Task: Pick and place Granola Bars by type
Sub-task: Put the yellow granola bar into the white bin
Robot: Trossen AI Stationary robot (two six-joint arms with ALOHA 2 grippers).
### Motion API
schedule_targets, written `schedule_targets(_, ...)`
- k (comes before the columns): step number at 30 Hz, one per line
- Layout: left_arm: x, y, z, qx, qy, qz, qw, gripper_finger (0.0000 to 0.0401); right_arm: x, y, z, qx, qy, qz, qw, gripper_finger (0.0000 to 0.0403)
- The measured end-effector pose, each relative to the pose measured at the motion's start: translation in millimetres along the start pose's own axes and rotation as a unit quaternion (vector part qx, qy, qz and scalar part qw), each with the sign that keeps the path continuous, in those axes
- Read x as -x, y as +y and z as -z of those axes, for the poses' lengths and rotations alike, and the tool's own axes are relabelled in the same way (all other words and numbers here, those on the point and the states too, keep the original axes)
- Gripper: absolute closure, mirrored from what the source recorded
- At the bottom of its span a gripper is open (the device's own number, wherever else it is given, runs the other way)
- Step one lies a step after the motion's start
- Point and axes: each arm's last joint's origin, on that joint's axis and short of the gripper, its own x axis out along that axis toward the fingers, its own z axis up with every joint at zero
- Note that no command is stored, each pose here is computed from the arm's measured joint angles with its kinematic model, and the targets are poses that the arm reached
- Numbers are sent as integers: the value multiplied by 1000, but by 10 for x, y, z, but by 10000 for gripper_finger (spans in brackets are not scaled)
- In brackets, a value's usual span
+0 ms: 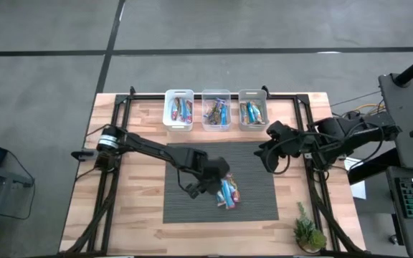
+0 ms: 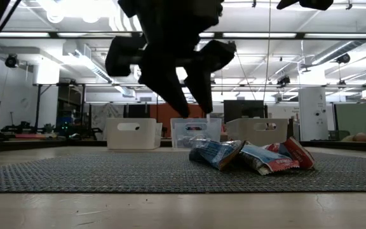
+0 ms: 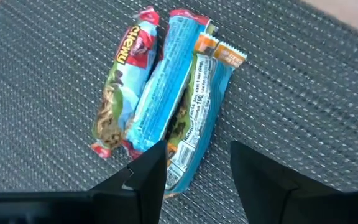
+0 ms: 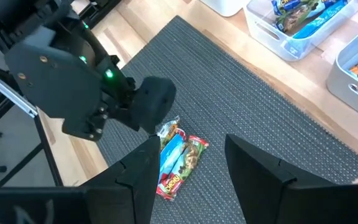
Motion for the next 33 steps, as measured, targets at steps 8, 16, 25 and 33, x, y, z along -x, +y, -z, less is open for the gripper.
schedule_targets(8, -210, -3, 54, -33, 27, 1, 999, 243, -4, -2, 3, 0, 1, 1, 1000, 232)
schedule_targets(16, -363, 52, 81, -61, 61, -51, 995, 243, -7, -3, 5, -5, 1, 1, 1000, 232)
schedule_targets(25, -409, 47, 103, -62, 67, -46, 995, 243, -13, -6, 10, -5, 2, 2, 1000, 232)
schedule_targets(33, -461, 28, 130, -59, 59, -28, 996, 243, -35, -16, 26, -6, 5, 6, 1000, 232)
